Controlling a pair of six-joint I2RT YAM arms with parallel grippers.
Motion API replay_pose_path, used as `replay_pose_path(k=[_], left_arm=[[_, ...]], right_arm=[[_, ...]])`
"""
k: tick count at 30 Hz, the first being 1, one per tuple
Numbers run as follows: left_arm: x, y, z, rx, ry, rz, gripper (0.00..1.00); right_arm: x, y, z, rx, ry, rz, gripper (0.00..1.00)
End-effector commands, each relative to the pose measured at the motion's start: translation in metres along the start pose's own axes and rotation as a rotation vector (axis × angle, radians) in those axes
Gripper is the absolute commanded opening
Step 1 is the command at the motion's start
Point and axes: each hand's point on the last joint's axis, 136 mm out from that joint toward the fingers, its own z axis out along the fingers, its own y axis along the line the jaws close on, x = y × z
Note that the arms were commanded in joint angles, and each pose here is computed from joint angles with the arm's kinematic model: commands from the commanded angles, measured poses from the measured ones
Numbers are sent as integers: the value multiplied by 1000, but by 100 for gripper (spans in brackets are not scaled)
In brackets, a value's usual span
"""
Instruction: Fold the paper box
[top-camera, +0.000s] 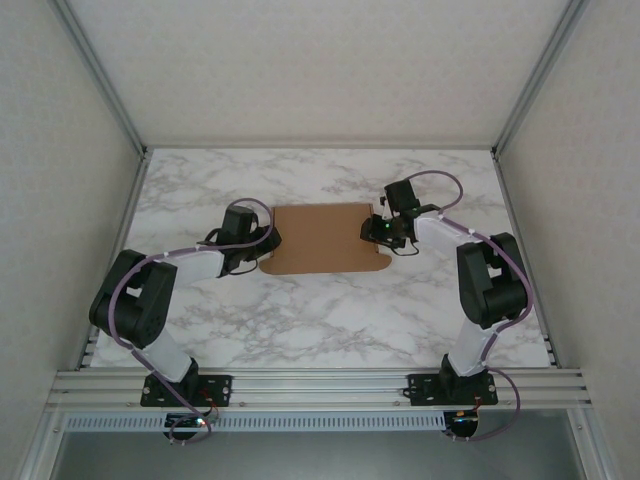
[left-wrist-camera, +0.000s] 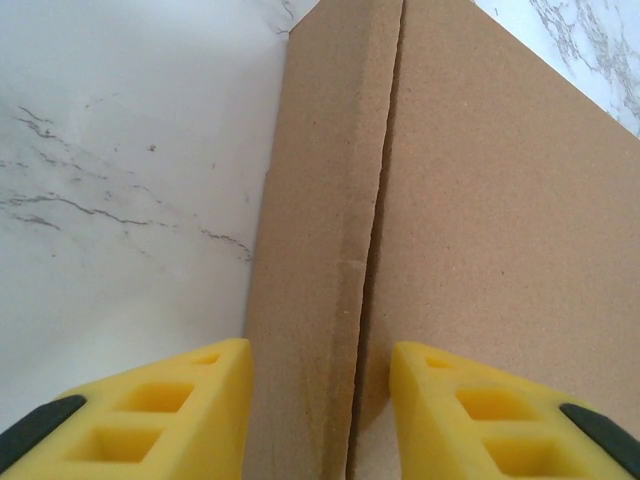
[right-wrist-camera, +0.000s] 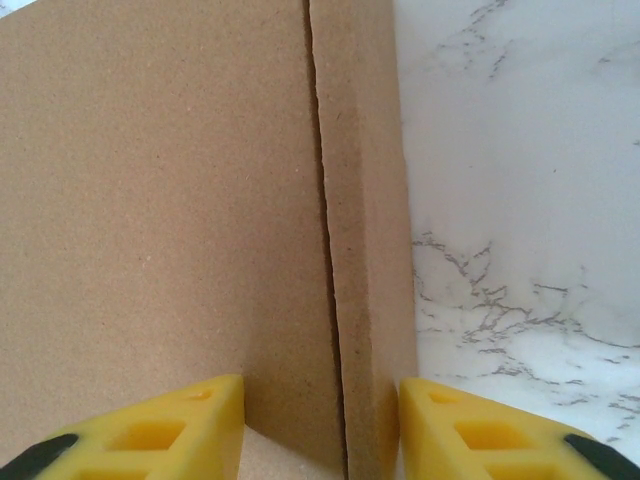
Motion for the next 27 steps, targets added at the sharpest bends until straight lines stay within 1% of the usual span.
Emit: replay_pose_path(k=[1, 4, 6, 8, 10, 11, 13, 17, 19, 20, 24, 27], left_arm=[[31, 49, 3, -177, 86, -8, 40], [19, 38, -5, -153, 51, 20, 43], [8, 25, -13, -128, 28, 45, 48], [-8, 17, -26, -137, -24, 64, 57], [-24, 12, -39, -155, -83, 78, 64], [-29, 9, -45, -147, -106, 85, 66], [-37, 5, -48, -134, -131, 94, 69], [-41, -9, -37, -53, -106, 84, 68], [-39, -15, -30, -12, -88, 86, 67], [-37, -16, -25, 2, -69, 92, 65], [-29, -10, -11, 61, -4, 92, 60], [-26, 1, -6, 102, 30, 61, 54]], right_arm=[[26, -22, 8, 75, 93, 1, 43], [12, -6, -15, 23, 35, -30, 45], [9, 10, -29, -38, 36, -39, 48], [10, 26, -47, -95, 61, -46, 53], [7, 31, -64, -103, 25, -47, 58], [3, 30, -72, -88, -7, -51, 62], [-6, 27, -83, -56, -61, -63, 66], [-26, 21, -81, -80, -141, -34, 69], [-38, 21, -80, -146, -206, -24, 69], [-42, 21, -79, -181, -218, -13, 70], [-48, 23, -67, -270, -186, 13, 69], [-47, 19, -58, -286, -159, 19, 69]])
